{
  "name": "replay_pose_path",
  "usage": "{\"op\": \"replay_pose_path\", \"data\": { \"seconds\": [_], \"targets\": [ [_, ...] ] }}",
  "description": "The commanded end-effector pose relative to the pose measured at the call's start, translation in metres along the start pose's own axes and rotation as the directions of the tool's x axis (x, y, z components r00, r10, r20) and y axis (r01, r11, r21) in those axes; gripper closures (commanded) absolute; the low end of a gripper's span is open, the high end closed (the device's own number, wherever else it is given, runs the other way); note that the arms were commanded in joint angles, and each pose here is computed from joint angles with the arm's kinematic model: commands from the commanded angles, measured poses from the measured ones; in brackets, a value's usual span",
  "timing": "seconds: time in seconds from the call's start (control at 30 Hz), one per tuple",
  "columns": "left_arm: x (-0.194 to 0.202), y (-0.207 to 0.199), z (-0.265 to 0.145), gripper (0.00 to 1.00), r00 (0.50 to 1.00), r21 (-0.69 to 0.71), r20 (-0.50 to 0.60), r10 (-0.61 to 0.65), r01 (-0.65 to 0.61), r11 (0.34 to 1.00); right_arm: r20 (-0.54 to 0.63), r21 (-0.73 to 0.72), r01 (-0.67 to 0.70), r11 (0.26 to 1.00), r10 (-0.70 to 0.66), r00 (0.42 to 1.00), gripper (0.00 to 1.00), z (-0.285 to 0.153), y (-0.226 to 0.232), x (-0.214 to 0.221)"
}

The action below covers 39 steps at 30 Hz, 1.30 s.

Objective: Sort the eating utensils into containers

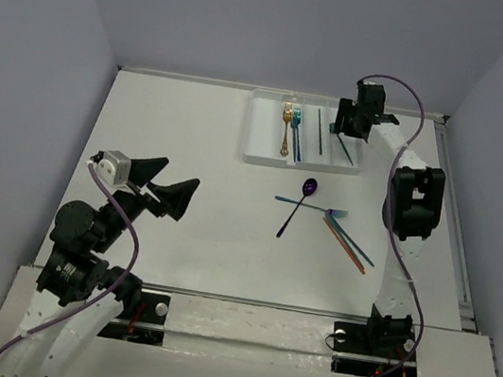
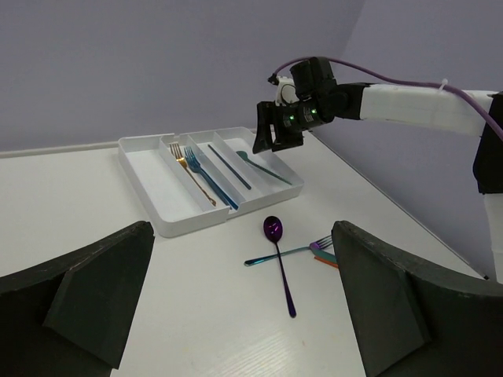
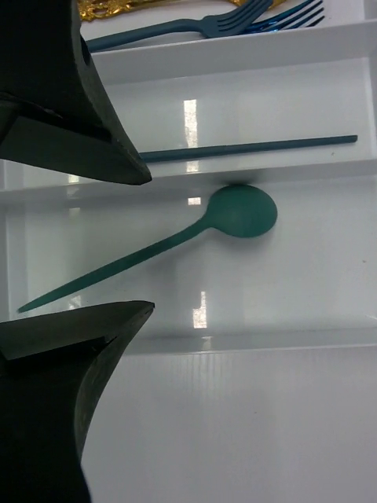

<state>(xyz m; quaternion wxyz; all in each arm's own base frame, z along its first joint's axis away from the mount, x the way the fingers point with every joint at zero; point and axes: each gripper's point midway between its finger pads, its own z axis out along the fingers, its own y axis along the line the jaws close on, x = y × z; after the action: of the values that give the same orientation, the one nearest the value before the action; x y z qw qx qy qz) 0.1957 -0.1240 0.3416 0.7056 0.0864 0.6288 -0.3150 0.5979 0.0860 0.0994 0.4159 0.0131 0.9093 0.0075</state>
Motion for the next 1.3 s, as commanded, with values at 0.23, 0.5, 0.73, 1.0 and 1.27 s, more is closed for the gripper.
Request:
{"op": "replay_pose_path", "data": {
  "seconds": [0.23, 0.5, 0.73, 1.0, 1.27],
  "targets": [
    [-0.033, -0.016, -0.008, 0.01, 0.995, 0.054, 0.102, 0.022, -0.028, 0.998, 0.112, -0.195, -0.09, 0.977, 0.113, 0.987, 0.3, -0.142, 0.071, 0.011],
    [-0.036, -0.02, -0.013, 0.01, 0.993, 0.07, 0.118, 0.019, -0.028, 0.997, -0.006, -0.192, -0.144, 0.971, 0.146, 0.989, 0.29, -0.204, 0.115, 0.142],
    [-0.033, -0.018, -0.012, 0.01, 0.994, 0.062, 0.106, 0.019, -0.025, 0.998, -0.082, -0.118, -0.113, 0.987, 0.104, 0.991, 0.32, -0.206, 0.138, 0.197],
    [-0.034, -0.021, -0.012, 0.01, 0.994, 0.072, 0.108, 0.018, -0.026, 0.997, -0.082, -0.019, -0.13, 0.991, 0.128, 0.988, 0.43, -0.176, 0.144, 0.203],
    [-0.034, -0.021, -0.013, 0.01, 0.994, 0.075, 0.107, 0.017, -0.025, 0.997, -0.103, 0.078, -0.119, 0.99, 0.127, 0.987, 0.55, -0.15, 0.136, 0.225]
  ]
}}
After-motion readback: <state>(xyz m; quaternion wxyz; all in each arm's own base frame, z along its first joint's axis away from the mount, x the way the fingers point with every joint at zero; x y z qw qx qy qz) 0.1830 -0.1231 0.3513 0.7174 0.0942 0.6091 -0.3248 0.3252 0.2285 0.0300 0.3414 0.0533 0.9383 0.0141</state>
